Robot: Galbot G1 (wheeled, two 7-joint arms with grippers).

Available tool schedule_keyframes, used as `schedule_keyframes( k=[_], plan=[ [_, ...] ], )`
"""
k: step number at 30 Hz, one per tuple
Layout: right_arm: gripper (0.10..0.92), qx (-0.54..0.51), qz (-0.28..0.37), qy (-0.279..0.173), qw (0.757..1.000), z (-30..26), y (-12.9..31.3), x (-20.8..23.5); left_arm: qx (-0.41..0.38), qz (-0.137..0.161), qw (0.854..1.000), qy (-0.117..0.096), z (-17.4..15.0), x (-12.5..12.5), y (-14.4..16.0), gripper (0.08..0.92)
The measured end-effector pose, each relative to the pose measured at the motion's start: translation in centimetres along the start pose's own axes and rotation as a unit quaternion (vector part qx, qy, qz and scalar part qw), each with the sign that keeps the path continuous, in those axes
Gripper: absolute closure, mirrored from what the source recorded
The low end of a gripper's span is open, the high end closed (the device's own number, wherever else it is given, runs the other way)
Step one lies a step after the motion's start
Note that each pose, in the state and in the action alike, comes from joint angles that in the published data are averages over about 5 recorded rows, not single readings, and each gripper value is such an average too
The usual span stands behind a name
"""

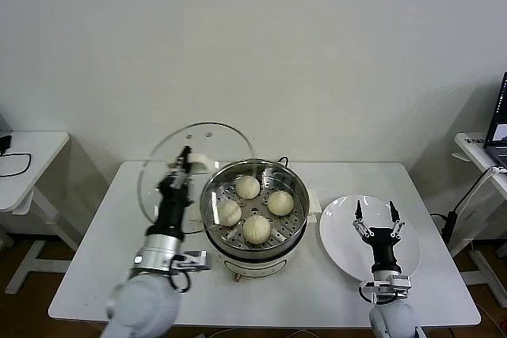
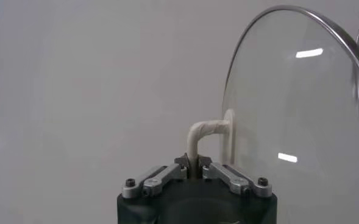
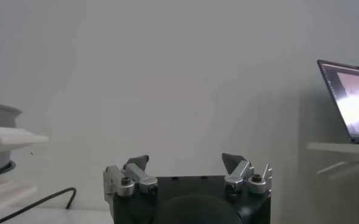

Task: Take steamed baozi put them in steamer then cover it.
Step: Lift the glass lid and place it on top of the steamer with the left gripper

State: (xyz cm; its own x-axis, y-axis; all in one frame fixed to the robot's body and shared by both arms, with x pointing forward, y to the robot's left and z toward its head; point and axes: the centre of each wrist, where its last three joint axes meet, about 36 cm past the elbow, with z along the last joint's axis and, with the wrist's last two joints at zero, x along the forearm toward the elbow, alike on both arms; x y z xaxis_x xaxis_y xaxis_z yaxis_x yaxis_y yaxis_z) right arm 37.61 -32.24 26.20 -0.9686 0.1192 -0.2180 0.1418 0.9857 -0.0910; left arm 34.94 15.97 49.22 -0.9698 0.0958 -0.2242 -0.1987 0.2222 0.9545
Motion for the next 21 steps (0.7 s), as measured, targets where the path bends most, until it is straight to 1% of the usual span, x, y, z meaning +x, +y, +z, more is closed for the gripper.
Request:
schedule_keyframes(
  k=[4, 9, 14, 21],
  plan=[
    [0.200, 0.001, 0.004, 0.001, 1.000, 0.3, 0.0, -0.2, 0.005, 0.028, 1.000, -0.006, -3.1, -0.3, -0.7, 0.814],
    [0.200, 0.004, 0.009, 0.003, 1.000, 0.6, -0.2, -0.3, -0.004, 0.057, 0.998, -0.008, -6.2, -0.7, -1.7, 0.814],
    [0.200, 0.006, 0.012, 0.004, 1.000, 0.8, -0.3, -0.4, -0.017, 0.077, 0.997, -0.001, -8.4, -1.2, -2.9, 0.814],
    [0.200, 0.008, 0.013, 0.006, 1.000, 1.0, -0.2, -0.5, -0.034, 0.094, 0.995, 0.012, -10.4, -1.9, -4.7, 0.814]
  ],
)
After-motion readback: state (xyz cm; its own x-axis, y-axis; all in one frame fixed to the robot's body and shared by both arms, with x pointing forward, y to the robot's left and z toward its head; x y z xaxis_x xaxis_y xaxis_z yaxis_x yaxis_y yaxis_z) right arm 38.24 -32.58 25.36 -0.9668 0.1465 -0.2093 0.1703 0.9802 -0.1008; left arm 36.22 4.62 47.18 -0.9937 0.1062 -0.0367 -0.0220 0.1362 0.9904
